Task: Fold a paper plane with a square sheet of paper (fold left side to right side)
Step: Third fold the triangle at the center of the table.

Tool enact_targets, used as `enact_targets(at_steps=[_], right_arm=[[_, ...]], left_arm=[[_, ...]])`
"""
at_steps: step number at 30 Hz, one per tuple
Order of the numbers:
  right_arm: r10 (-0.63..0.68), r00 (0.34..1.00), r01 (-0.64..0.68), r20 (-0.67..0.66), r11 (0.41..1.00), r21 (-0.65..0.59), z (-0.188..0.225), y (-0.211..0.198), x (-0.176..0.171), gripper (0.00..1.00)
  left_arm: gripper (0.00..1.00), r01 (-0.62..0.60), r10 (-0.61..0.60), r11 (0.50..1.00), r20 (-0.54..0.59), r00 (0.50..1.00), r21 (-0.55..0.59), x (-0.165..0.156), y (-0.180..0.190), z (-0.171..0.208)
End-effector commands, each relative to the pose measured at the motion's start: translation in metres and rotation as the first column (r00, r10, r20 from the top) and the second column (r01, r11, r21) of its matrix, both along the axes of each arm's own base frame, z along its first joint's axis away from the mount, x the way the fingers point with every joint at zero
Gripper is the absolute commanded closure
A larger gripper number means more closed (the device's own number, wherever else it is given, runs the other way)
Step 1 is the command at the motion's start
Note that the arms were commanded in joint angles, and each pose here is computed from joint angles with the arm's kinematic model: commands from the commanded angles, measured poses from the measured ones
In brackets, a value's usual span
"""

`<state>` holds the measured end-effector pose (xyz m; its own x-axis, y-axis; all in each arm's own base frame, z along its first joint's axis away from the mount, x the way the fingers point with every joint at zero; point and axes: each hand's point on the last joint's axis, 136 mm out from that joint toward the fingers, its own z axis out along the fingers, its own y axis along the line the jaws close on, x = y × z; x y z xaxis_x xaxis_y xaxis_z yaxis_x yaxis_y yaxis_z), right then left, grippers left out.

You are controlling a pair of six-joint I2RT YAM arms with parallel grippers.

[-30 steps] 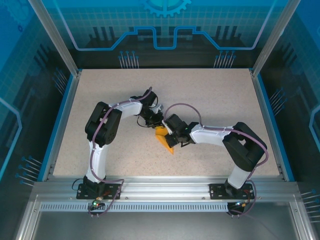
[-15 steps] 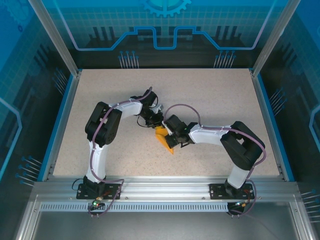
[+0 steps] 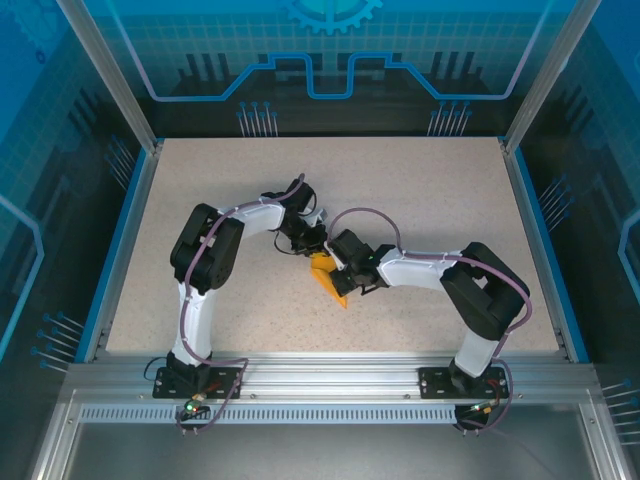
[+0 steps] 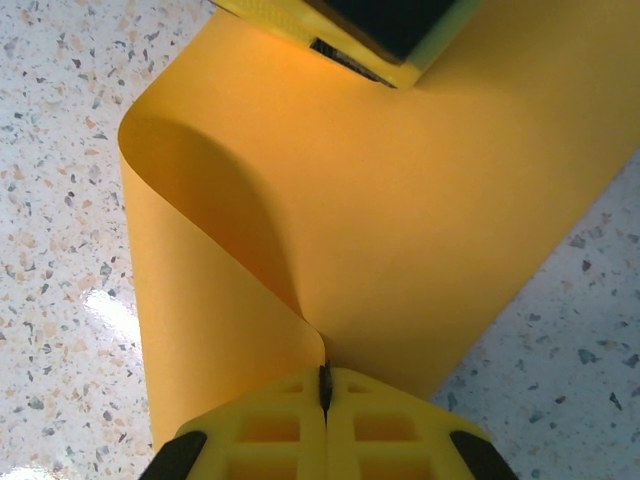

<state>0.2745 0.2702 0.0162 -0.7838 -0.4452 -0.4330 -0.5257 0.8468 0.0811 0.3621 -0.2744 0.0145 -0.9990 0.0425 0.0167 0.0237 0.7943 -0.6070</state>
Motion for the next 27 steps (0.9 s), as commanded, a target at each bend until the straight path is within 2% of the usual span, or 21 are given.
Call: enact_targets(at_steps=[1,14,22,27], right_arm=[[-0.01,1.0,0.009,-0.03,1.0,-0.028,-0.007,-0.002,0.0,1.0],[0.025,0.992,-0.034,-0.126,0.997,-0.065,-0.024,-0.008,-0.02,1.0],[0.039,0.985,-0.052,-0.166,0.996,-0.076,-0.03,-0.012,-0.029,1.0],[0.055,0.983,-0.069,-0.176,0.995,-0.074,-0.031,-0.011,-0.032,1.0]], left_arm=[[0.82,0.028,-0.022,0.996,-0.068,0.997,0.088,-0.019,0.007,-0.031],[0.8,0.04,-0.037,0.996,-0.028,0.999,0.078,-0.01,0.002,-0.011],[0.67,0.054,-0.059,0.995,0.064,0.996,0.081,0.013,0.004,0.036],[0.63,0.032,-0.042,0.996,0.128,0.991,0.082,0.024,0.017,0.066]])
